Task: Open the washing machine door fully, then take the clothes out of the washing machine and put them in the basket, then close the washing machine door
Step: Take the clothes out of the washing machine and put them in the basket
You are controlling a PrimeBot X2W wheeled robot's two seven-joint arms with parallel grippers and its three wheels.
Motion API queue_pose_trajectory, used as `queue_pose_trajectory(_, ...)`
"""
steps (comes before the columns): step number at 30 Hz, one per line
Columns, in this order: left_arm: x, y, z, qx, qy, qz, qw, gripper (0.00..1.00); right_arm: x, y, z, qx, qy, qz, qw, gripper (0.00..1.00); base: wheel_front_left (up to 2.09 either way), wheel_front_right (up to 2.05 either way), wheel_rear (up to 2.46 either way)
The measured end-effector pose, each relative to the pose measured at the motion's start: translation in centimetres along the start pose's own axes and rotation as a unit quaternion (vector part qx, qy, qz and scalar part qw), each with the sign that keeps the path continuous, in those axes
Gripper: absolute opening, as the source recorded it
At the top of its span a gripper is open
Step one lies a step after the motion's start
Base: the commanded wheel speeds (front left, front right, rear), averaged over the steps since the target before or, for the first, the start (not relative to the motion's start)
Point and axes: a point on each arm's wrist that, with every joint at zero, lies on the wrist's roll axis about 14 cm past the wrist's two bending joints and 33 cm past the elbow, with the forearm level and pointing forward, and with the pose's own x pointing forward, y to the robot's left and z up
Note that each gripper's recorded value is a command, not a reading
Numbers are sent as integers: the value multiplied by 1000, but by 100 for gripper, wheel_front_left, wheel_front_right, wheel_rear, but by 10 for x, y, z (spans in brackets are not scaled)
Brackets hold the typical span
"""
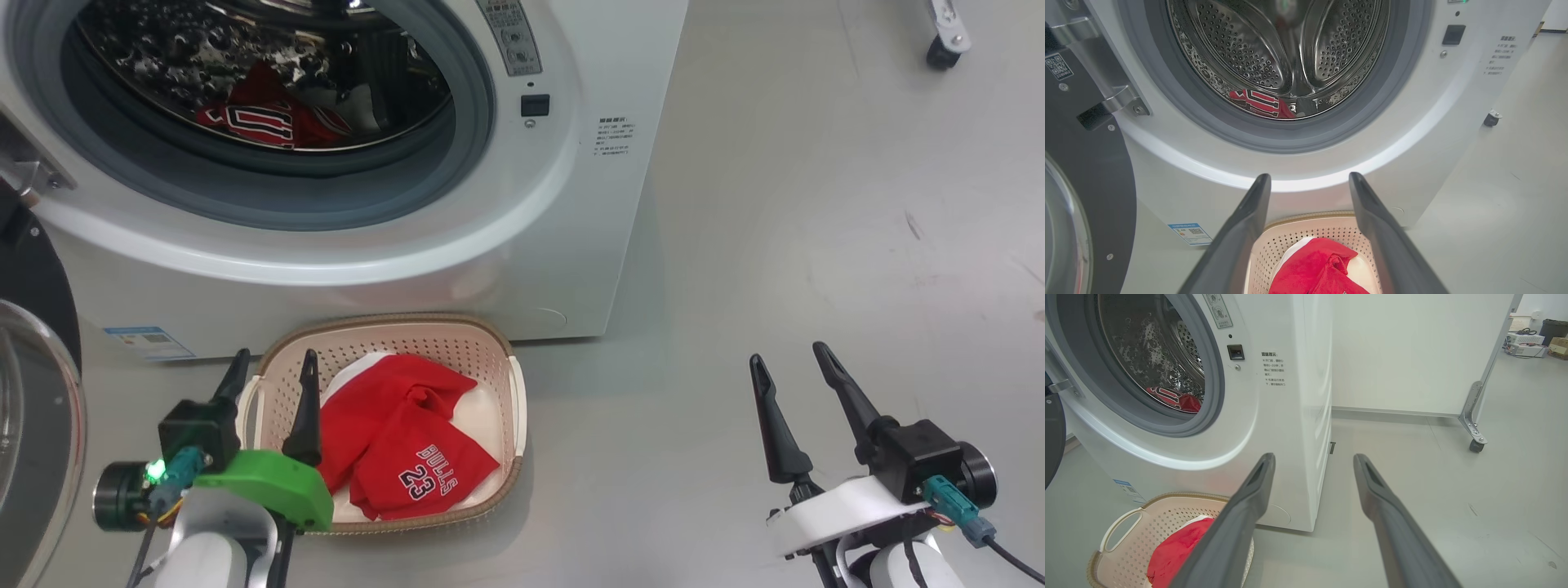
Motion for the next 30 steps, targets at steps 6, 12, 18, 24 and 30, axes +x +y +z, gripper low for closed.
queue_pose_trajectory(6,36,-1,-14,-11,47,-5,999,100,17,-2,-1,4,0,3,1000,100,0,0,0)
queue_pose_trajectory(12,82,-6,-17,0,80,-23,997,100,28,-12,-12,6,14,-8,1000,100,0,0,0)
queue_pose_trajectory(18,137,-6,-11,43,103,-40,993,100,40,-25,-28,9,32,-21,999,100,0,0,0)
queue_pose_trajectory(24,184,4,-5,97,116,-39,988,100,51,-32,-43,20,45,-30,998,100,0,0,0)
queue_pose_trajectory(30,229,10,4,135,113,-33,984,100,62,-43,-56,27,53,-38,998,100,0,0,0)
